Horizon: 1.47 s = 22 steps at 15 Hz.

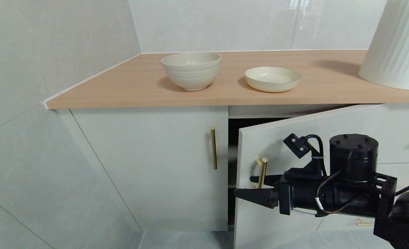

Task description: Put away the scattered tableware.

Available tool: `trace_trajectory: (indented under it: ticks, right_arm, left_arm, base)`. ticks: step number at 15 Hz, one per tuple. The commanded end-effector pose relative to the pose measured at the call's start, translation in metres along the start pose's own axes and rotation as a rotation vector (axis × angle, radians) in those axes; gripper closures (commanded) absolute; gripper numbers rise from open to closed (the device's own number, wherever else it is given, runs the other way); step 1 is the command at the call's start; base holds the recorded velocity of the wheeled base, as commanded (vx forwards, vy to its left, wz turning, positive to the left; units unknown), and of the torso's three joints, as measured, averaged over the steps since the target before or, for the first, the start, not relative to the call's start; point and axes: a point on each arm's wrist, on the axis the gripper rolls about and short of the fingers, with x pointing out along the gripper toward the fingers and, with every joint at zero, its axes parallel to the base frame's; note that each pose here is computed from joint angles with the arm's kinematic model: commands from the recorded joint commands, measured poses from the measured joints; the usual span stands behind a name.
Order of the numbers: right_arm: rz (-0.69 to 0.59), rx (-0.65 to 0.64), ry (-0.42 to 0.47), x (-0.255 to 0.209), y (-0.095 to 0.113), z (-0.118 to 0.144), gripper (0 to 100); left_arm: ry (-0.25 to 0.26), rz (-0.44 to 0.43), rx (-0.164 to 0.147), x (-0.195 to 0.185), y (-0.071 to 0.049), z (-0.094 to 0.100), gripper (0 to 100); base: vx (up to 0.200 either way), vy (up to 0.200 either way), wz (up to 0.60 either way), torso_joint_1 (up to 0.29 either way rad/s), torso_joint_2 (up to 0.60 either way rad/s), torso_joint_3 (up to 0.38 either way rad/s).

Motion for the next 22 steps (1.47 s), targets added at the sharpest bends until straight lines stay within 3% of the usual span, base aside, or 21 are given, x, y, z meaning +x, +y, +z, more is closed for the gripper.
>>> trace_trajectory:
  ticks: [1,5,7,8,9,11,12,13,15,20,21,22]
  right_arm:
    - [0.007,-0.006,-0.005,-0.011,0.006,-0.004,0]
    - [0.022,-0.022,-0.03,-0.034,0.017,-0.016,0]
    - [0.027,-0.021,-0.026,-0.038,0.019,-0.018,0]
    - [0.027,-0.019,-0.022,-0.042,0.02,-0.02,0]
    - [0.028,-0.018,-0.019,-0.043,0.021,-0.022,0]
    - [0.04,-0.009,0.014,-0.046,0.024,-0.031,0]
    - [0.04,-0.008,0.015,-0.046,0.024,-0.032,0]
    - [0.042,-0.011,0.01,-0.05,0.026,-0.032,0]
    - [0.04,-0.009,0.014,-0.056,0.028,-0.036,0]
    - [0.04,-0.005,0.018,-0.059,0.029,-0.039,0]
    - [0.041,-0.006,0.02,-0.059,0.029,-0.039,0]
    - [0.036,-0.001,0.027,-0.06,0.029,-0.041,0]
  left_arm:
    - [0.002,0.001,0.0,0.0,0.0,0.0,0]
    - [-0.011,-0.004,0.021,0.0,0.0,0.003,0]
    - [-0.057,-0.069,0.022,-0.006,-0.001,0.021,0]
    - [-0.057,-0.178,0.021,-0.01,-0.003,0.048,0]
    - [-0.044,-0.211,0.018,-0.01,-0.003,0.06,0]
    - [0.102,-0.372,0.013,0.012,-0.008,0.091,0]
    - [0.141,-0.426,0.01,0.021,-0.01,0.097,0]
    - [0.245,-0.543,-0.016,0.044,-0.013,0.104,0]
    - [0.335,-0.626,-0.049,0.072,-0.016,0.114,0]
    - [0.395,-0.694,-0.052,0.121,-0.026,0.129,0]
    - [0.401,-0.719,-0.048,0.131,-0.03,0.128,100]
    - [0.406,-0.751,-0.043,0.142,-0.036,0.126,100]
  base:
    - [0.0,0.0,0.0,0.0,0.0,0.0]
    - [0.0,0.0,0.0,0.0,0.0,0.0]
    - [0.0,0.0,0.0,0.0,0.0,0.0]
    - [0.0,0.0,0.0,0.0,0.0,0.0]
    - [0.0,0.0,0.0,0.0,0.0,0.0]
    - [0.0,0.0,0.0,0.0,0.0,0.0]
    - [0.0,0.0,0.0,0.0,0.0,0.0]
    - [0.0,0.0,0.0,0.0,0.0,0.0]
    - [0.0,0.0,0.0,0.0,0.0,0.0]
    - [0.0,0.0,0.0,0.0,0.0,0.0]
    - [0.0,0.0,0.0,0.0,0.0,0.0]
    - [0.0,0.0,0.0,0.0,0.0,0.0]
